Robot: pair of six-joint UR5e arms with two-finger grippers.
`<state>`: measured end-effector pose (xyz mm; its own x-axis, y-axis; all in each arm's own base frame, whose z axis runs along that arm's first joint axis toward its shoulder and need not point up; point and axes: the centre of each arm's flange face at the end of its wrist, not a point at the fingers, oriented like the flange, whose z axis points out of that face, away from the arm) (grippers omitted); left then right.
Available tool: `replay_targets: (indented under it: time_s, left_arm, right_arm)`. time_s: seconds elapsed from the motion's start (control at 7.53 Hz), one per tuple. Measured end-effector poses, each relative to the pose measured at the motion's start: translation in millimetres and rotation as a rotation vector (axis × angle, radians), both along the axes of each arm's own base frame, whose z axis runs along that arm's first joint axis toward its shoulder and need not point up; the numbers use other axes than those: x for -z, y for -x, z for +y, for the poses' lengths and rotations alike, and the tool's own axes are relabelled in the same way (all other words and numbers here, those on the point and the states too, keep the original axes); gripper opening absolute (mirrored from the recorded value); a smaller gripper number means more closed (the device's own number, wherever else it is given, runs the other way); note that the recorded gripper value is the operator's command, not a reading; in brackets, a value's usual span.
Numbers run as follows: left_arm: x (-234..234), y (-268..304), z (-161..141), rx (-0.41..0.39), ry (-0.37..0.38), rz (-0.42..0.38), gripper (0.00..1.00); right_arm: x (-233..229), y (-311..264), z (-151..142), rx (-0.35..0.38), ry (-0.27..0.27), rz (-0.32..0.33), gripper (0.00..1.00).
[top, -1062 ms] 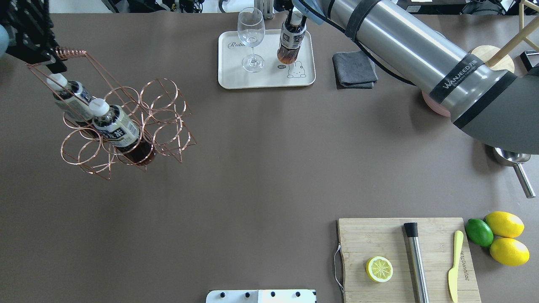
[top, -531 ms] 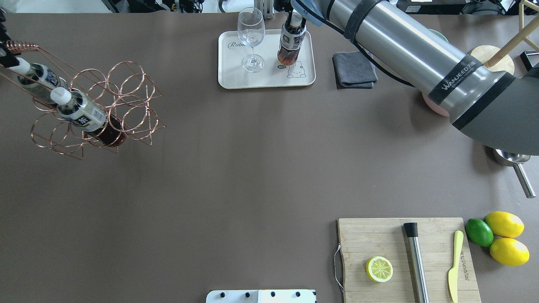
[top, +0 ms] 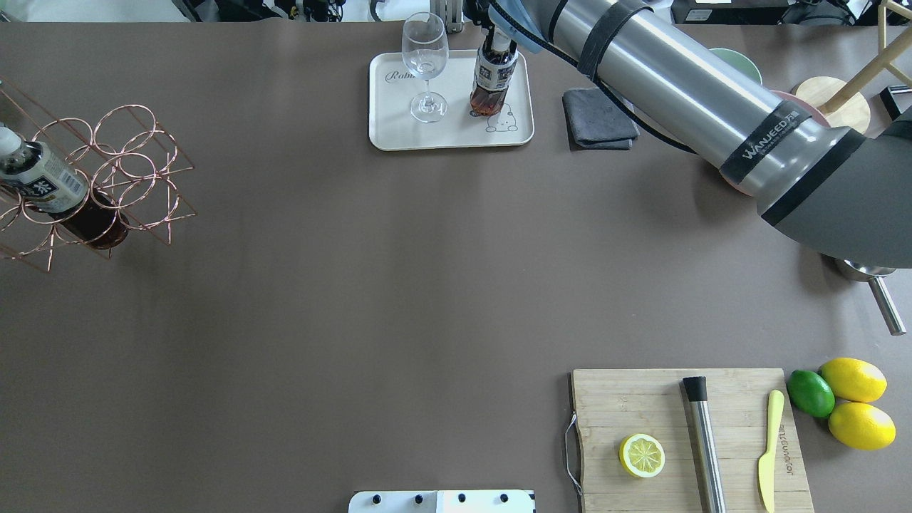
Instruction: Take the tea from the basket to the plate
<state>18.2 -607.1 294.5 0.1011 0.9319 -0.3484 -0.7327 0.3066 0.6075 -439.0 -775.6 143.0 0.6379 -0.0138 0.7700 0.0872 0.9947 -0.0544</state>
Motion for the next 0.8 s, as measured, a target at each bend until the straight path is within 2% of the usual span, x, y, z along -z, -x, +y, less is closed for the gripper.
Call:
replay_targets:
  time_s: [0.27,0.53,0.8]
  left_arm:
    - [-14.8,0.7,-32.2,0.005,-0.067,0.01,0.0]
    - [-15.4,-1.9,-60.0,0.006,-0.139,0.019,0.0]
    - [-23.8,-7.3,-92.5,-0.009,-0.217,0.033,0.0]
  right_arm:
    - [6.4,-4.5,0.0,0.013,-0.029,-0.002,0.61]
    - [23.0,-14.1,7.9,0.016,-0.027,0.005,0.64]
    - [9.8,-35.4,24.5,0.026,-0.034,0.012,0.68]
